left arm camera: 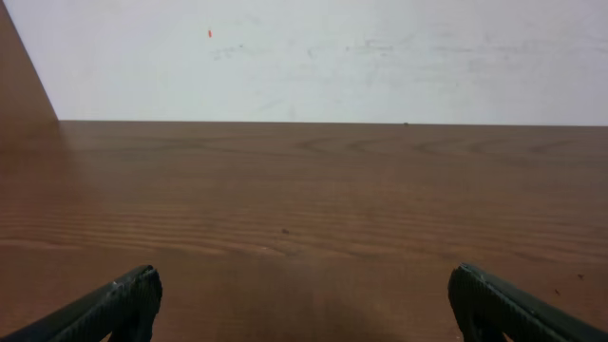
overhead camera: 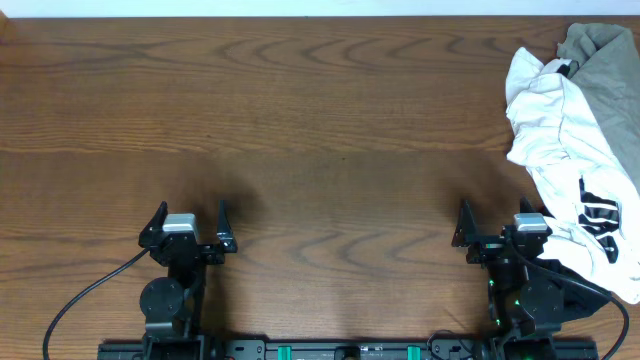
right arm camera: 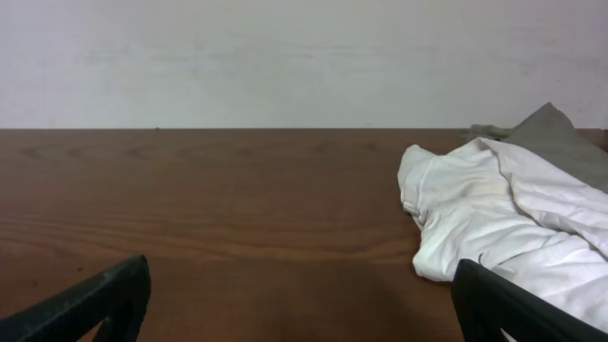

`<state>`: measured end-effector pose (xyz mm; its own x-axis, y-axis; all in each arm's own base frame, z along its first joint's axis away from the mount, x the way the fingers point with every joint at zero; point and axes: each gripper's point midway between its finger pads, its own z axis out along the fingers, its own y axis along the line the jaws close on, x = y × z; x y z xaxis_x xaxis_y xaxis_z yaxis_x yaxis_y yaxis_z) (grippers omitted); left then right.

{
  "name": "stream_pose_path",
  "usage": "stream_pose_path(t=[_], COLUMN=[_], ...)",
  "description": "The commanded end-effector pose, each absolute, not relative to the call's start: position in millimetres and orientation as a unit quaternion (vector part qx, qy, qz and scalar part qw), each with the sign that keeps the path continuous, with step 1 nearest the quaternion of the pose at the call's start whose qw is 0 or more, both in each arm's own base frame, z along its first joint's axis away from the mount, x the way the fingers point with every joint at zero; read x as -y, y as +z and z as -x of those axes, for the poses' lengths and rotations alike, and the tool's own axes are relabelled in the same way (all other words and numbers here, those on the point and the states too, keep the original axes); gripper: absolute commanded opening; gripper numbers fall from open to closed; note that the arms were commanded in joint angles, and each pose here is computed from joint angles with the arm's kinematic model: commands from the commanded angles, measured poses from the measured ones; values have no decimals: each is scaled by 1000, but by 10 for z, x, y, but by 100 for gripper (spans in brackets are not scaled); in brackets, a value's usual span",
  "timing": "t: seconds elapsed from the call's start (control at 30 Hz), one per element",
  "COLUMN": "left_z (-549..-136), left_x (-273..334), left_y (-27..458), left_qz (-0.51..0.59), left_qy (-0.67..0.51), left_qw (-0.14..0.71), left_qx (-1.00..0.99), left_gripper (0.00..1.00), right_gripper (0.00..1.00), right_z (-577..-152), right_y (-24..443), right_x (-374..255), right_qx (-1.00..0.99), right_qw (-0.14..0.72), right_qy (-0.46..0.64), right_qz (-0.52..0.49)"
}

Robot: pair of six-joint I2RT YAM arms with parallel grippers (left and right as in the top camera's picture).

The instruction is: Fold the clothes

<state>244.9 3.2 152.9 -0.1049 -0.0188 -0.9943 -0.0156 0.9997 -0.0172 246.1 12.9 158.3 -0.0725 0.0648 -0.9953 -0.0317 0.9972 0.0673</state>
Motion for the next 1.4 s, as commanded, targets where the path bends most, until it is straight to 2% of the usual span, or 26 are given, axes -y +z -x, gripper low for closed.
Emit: stream_pose_path(t=[0.0, 0.5, 0.8, 1.1, 1.37], left_z=[-2440, -2441, -2439, -2328, -2282], left_x=[-46, -46, 21, 306, 315], left_y=[1375, 1379, 1399, 1757, 2179], left_qz=[16, 16, 51, 53, 55], left_qy=[-1, -1, -57, -164, -153], left_qw=[652, 652, 651, 622, 547], left_qx=[-758, -758, -755, -764, -821], left_gripper=[98, 98, 98, 98, 98], right_gripper=[99, 99, 99, 99, 99], right_z=[-2459, -2456, -2441, -2345, -2449], right_y=[1577, 1569, 1572, 1915, 2173], right_x=[-123, -174, -317, -221, -204], right_qx=[-731, -733, -737, -773, -841], right_qw=[681, 679, 666, 629, 537], right_qy=[32, 44, 118, 81, 58], right_qz=[-9, -1, -20, -24, -22])
